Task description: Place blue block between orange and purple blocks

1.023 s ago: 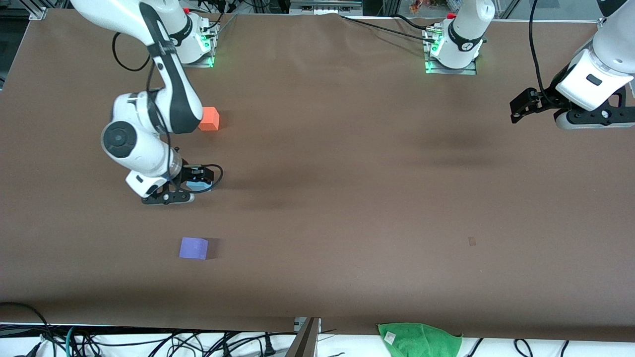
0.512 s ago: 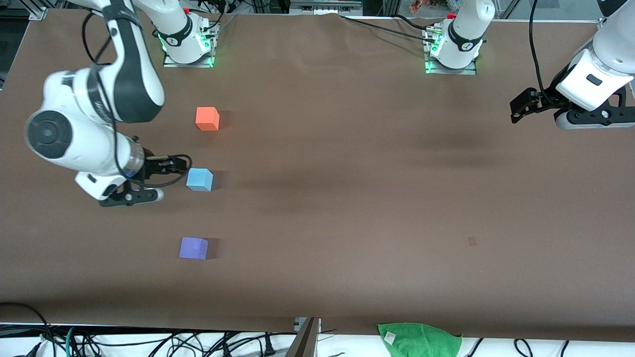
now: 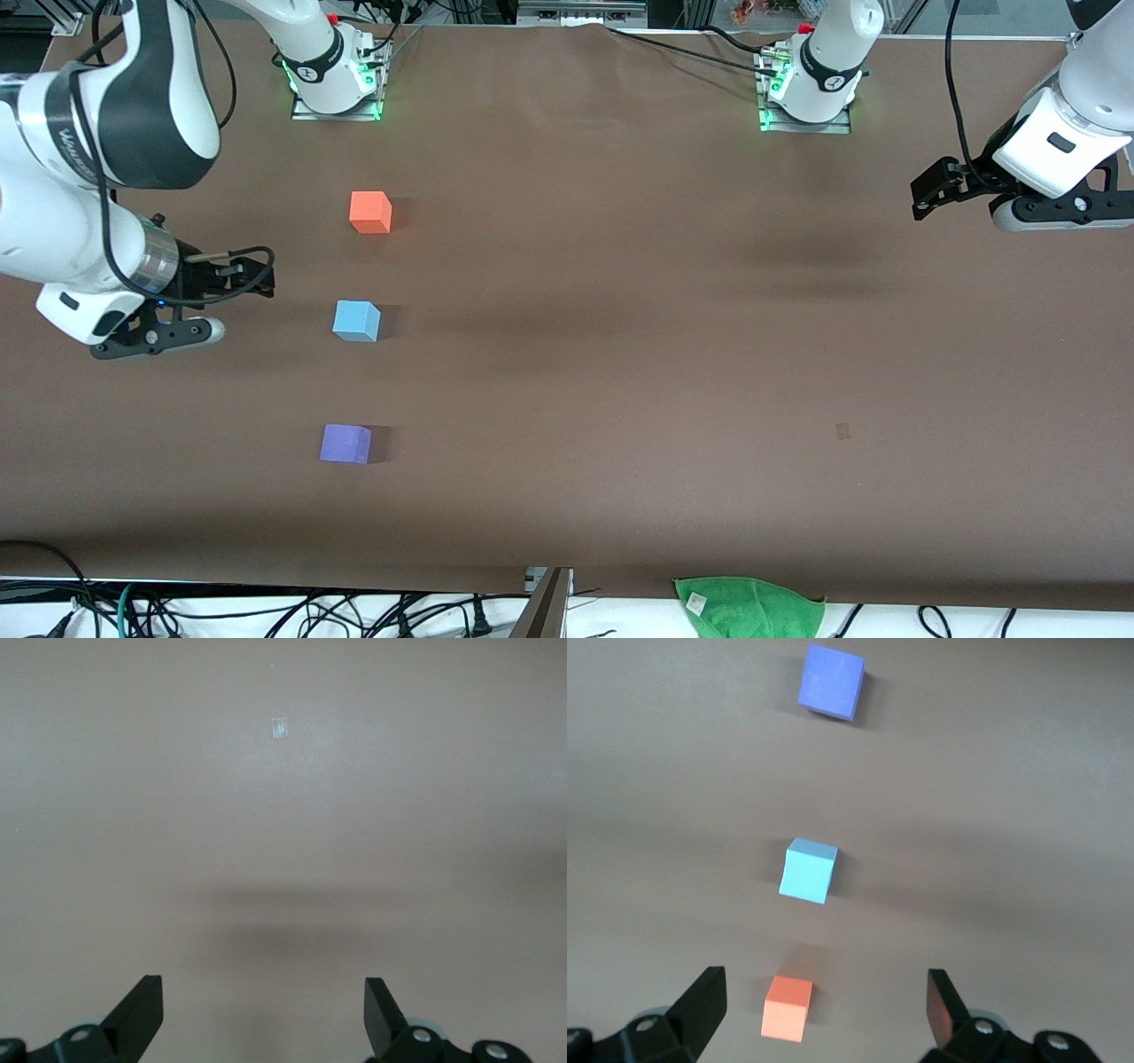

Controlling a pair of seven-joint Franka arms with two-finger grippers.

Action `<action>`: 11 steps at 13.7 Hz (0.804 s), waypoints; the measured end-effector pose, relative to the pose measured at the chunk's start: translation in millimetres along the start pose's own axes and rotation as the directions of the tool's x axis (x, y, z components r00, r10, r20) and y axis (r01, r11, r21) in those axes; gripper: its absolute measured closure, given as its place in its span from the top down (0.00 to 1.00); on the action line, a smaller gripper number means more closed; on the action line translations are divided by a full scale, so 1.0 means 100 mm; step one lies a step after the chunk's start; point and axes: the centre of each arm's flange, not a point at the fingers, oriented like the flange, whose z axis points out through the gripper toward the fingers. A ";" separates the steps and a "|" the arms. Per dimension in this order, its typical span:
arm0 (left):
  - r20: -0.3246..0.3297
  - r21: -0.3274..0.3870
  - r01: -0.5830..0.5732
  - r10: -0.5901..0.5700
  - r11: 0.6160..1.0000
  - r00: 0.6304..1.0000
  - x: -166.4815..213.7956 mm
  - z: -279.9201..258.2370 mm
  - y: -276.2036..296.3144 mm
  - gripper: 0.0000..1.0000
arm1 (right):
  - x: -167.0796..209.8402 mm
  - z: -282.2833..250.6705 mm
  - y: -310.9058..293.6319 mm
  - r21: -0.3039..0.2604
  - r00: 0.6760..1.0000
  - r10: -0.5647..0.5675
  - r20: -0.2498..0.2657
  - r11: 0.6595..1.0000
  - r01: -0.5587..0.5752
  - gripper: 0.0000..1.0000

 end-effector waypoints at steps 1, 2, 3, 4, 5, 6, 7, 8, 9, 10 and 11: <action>0.000 0.000 0.000 0.000 1.000 1.000 0.00 0.00 0.00 1.00 | -0.02 0.00 0.02 0.001 1.000 0.003 0.011 1.000 -0.003 1.00; 0.000 0.000 0.000 0.000 1.000 1.000 0.00 0.00 0.00 1.00 | -0.03 0.01 0.02 0.002 1.000 0.004 0.024 1.000 -0.004 1.00; 0.000 0.000 -0.001 0.001 1.000 1.000 0.00 0.00 0.00 1.00 | -0.05 0.01 0.01 0.004 0.999 0.002 0.037 1.000 -0.002 1.00; 0.000 0.000 -0.001 0.001 1.000 1.000 0.00 0.00 0.01 1.00 | -0.07 -0.03 -0.02 0.005 0.999 -0.003 0.045 1.000 0.003 1.00; 0.000 0.000 -0.001 0.001 1.000 1.000 0.00 0.00 0.01 1.00 | -0.08 -0.09 -0.06 0.005 0.999 -0.010 0.046 1.000 0.010 1.00; 0.000 0.000 -0.001 0.001 1.000 1.000 0.00 0.00 0.00 1.00 | -0.09 -0.17 -0.11 -0.002 0.999 -0.021 0.042 1.000 0.021 1.00; 0.000 0.000 0.000 0.000 1.000 1.000 0.00 0.00 0.00 1.00 | -0.11 -0.25 -0.15 -0.028 0.999 -0.035 0.041 0.999 0.036 1.00; 0.000 0.000 0.000 0.000 1.000 1.000 0.00 0.00 0.00 1.00 | -0.15 -0.34 -0.19 -0.056 0.998 -0.048 0.034 0.997 0.050 1.00; 0.000 0.000 -0.001 0.001 1.000 1.000 0.00 0.00 0.00 1.00 | -0.18 -0.43 -0.19 -0.065 0.998 -0.058 0.020 0.996 0.059 1.00; 0.000 0.000 -0.002 0.002 1.000 1.000 0.00 0.00 0.01 1.00 | -0.23 -0.54 -0.17 -0.063 0.998 -0.063 0.000 0.996 0.063 1.00; 0.000 0.000 -0.002 0.002 1.000 1.000 0.00 0.00 0.01 1.00 | -0.29 -0.67 -0.10 -0.056 0.998 -0.058 -0.033 0.997 0.056 1.00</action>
